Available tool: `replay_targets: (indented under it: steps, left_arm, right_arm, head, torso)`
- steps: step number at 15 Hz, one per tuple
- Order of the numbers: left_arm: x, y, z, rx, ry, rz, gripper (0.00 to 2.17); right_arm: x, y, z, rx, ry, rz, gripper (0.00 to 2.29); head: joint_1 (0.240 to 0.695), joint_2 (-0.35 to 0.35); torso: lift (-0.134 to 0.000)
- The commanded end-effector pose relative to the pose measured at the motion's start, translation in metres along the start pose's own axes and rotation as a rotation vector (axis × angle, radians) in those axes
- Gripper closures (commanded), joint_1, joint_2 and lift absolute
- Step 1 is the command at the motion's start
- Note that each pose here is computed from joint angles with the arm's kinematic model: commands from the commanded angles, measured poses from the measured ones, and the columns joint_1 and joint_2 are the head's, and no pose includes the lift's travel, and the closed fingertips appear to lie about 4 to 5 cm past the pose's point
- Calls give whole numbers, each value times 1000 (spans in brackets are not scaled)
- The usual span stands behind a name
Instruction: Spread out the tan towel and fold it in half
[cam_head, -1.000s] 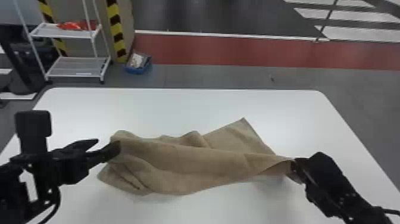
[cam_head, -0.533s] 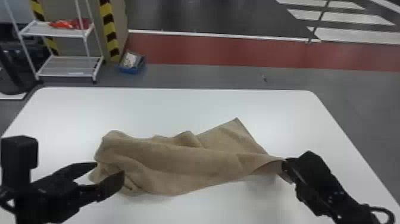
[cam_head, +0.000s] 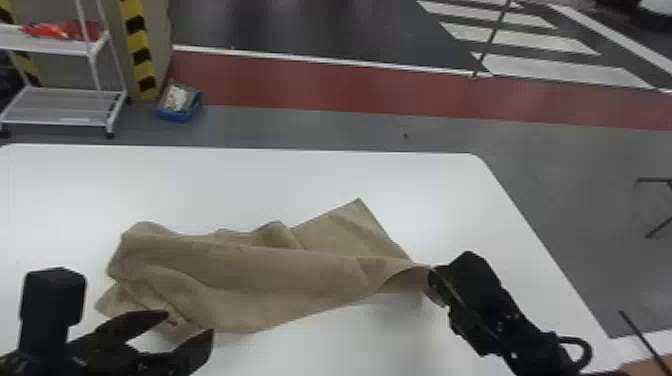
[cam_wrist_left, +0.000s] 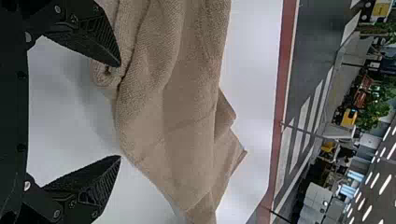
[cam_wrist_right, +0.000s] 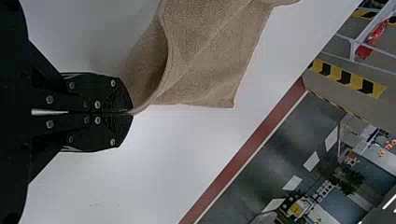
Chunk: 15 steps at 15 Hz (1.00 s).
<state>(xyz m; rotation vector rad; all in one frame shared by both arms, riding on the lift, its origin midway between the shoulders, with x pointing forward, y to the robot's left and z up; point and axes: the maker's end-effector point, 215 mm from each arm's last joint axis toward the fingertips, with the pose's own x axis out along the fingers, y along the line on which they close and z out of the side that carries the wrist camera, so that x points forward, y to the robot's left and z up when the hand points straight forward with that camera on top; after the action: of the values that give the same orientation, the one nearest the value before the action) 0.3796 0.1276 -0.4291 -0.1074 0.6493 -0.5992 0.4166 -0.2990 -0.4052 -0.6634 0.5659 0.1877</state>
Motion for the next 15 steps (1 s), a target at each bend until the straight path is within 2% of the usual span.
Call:
replay_targets:
  steps: [1, 7, 11, 15]
  left_arm:
    - [14, -2, -4, 3, 11, -2, 215]
    - [23, 15, -7, 5, 24, 43, 215]
    - [17, 26, -2, 5, 14, 65, 215]
    - [19, 27, -12, 4, 36, 71, 269]
  right_arm:
    - [0, -2, -1, 3, 3, -3, 1764]
    - [2, -3, 0, 14, 9, -2, 1764]
    - [5, -5, 0, 21, 12, -2, 1764]
    - [6, -6, 0, 21, 12, -2, 1764]
  head:
    - [695, -240]
    - [695, -244]
    - [695, -227]
    - [695, -221]
  torso:
    - [-124]
    - [-124]
    - [-124]
    - [-124]
